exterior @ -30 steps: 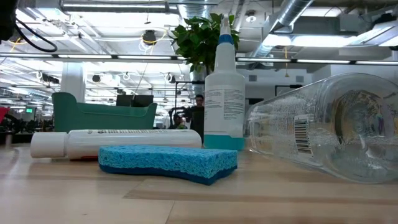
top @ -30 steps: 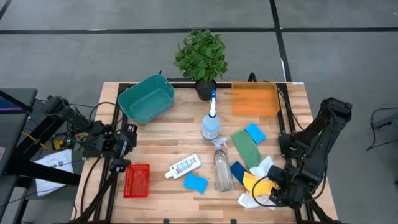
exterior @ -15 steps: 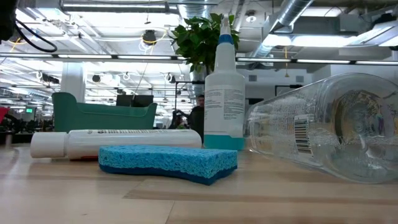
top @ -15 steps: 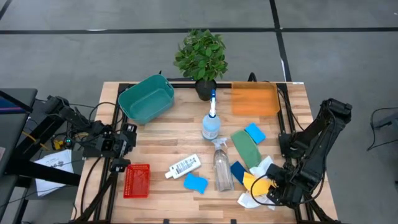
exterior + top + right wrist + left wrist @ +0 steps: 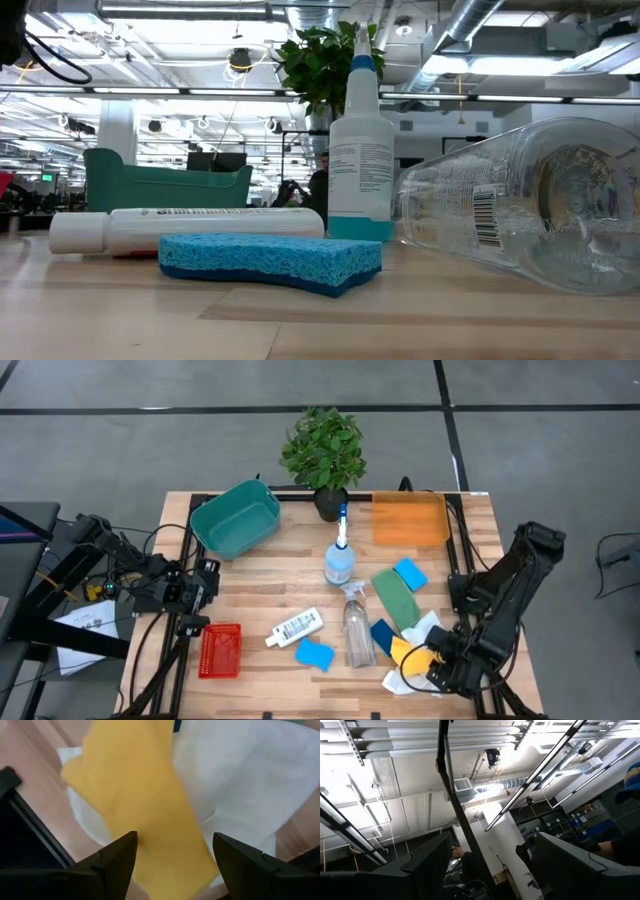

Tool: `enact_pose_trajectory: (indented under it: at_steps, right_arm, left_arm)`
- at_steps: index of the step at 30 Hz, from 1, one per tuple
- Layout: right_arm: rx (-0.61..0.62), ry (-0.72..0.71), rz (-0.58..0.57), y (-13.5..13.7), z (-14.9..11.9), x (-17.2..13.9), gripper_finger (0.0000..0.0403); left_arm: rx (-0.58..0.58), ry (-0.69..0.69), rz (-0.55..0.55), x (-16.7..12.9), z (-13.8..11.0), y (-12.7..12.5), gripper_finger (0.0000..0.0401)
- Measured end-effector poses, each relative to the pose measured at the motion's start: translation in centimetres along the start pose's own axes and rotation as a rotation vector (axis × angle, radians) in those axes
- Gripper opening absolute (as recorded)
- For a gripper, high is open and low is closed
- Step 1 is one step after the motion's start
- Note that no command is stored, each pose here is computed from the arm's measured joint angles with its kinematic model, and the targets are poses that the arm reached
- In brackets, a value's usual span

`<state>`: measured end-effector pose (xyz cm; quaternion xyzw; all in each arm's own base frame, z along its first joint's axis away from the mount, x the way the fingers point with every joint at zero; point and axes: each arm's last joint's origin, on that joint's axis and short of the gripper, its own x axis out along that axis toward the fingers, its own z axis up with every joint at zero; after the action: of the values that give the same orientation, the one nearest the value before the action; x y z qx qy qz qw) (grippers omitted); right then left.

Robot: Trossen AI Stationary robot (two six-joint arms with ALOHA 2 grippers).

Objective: Pick & Place Kitchen Items
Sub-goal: Put the yellow towel into the green bin

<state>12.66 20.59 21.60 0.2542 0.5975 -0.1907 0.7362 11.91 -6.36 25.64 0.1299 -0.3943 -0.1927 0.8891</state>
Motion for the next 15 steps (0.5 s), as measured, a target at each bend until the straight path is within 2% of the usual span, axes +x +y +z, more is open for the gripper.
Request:
enact_pose_trajectory:
  at_steps: [15]
  right_arm:
    - [-0.061,0.010,0.016,0.8,1.3,0.9,0.0254]
  left_arm:
    - [0.000,0.000,0.000,0.0,0.0,0.0,0.0285]
